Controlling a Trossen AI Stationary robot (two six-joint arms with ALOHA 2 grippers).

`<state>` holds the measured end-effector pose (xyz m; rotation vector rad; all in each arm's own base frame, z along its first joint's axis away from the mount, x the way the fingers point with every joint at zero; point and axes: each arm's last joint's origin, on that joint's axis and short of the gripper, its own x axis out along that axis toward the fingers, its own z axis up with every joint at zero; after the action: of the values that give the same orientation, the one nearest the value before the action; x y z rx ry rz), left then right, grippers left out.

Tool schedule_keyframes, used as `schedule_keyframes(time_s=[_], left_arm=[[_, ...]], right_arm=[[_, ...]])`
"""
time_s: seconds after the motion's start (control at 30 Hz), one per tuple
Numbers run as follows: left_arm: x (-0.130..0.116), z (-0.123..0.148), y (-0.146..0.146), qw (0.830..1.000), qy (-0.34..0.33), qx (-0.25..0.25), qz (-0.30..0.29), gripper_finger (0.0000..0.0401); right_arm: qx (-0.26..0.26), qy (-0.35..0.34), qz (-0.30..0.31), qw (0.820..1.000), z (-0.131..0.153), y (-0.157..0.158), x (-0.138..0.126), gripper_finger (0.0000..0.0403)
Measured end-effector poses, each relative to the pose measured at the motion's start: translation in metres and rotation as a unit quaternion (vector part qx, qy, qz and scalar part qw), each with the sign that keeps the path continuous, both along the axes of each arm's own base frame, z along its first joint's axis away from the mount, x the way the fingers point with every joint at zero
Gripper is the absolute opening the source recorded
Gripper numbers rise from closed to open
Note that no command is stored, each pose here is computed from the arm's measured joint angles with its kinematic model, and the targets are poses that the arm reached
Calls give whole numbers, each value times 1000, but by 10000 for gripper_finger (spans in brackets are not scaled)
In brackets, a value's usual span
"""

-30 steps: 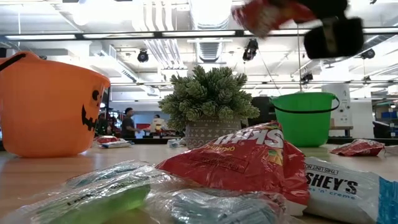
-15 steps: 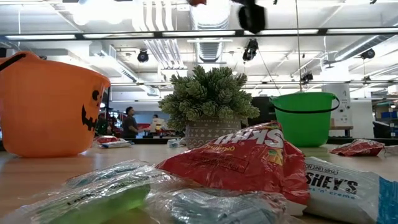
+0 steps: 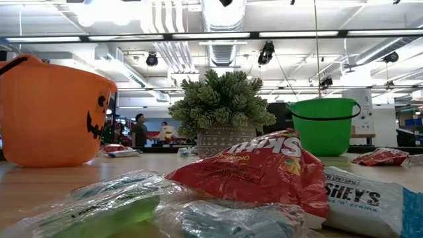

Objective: Sort candy
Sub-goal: Put the red candy into the orange bucket

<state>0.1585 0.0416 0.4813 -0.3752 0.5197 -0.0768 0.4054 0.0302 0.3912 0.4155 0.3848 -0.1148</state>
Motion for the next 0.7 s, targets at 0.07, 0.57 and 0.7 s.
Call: schedule_keyframes(time_s=[0.07,0.57,0.7], left_arm=[[2,-1,1,1000,3,-1,0,191],[14,-5,4,1000,11,-2,-26,191],[14,-6,4,1000,13,-2,-25,191]], right_arm=[[-10,-7,3,1000,8,-1,6,11],[-55,-12,-5,998,31,-21,44,11],[-56,-13,-3,998,33,-20,47,11]])
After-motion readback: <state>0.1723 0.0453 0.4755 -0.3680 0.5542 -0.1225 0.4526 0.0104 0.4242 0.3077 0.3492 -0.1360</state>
